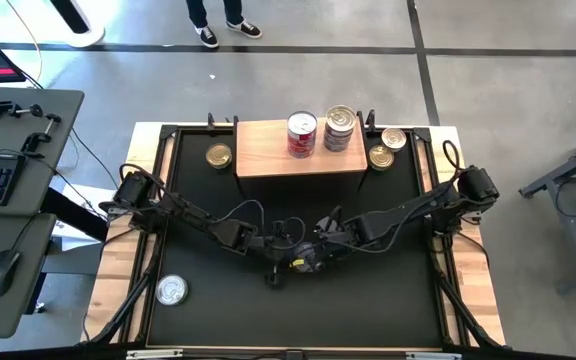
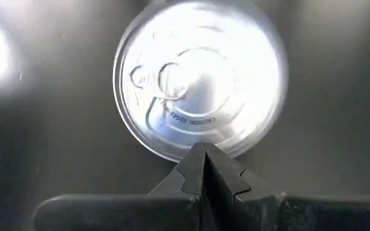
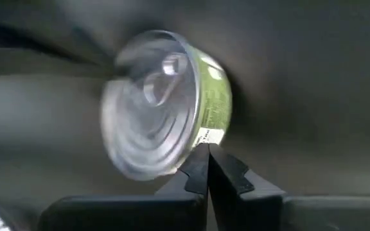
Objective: Stack canned seafood by type on shelf
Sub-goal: Put the green tuna can on the shelf
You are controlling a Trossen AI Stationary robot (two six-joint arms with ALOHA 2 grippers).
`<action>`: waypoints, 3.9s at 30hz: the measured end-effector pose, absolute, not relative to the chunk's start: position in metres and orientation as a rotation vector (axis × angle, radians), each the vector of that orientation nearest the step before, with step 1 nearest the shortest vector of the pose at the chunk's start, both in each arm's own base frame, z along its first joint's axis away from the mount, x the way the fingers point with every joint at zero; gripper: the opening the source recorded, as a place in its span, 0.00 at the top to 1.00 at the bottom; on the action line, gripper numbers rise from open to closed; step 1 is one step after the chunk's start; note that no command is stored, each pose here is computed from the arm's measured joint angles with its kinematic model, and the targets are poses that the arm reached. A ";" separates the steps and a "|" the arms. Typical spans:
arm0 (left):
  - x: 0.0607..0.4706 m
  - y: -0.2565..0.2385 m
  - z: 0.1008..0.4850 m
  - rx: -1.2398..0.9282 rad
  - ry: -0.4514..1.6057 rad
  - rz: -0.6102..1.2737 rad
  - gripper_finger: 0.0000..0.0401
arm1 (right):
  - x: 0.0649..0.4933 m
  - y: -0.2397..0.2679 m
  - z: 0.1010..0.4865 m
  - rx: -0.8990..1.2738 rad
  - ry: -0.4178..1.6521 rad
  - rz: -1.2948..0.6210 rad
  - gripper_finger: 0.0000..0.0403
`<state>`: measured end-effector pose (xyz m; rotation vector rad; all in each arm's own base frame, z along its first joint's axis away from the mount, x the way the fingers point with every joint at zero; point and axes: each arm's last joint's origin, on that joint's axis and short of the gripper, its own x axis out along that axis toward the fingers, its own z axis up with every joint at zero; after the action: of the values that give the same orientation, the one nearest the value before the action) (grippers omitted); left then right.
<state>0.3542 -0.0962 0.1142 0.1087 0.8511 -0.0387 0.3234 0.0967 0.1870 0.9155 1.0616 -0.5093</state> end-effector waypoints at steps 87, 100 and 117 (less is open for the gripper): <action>0.172 -0.001 0.258 -0.133 0.470 -0.152 1.00 | 0.443 0.062 0.199 1.047 1.201 -1.089 0.69; 0.159 0.001 0.334 -0.134 0.122 -0.084 1.00 | 0.416 0.066 0.276 0.820 1.040 -0.911 0.71; 0.130 0.003 0.377 -0.097 0.222 0.092 1.00 | 0.382 0.015 0.293 1.021 0.123 -0.807 0.71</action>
<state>0.1295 0.0035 0.3766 -0.0966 0.2215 0.0922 0.3823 0.0151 0.2928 1.0211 0.1231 -0.8074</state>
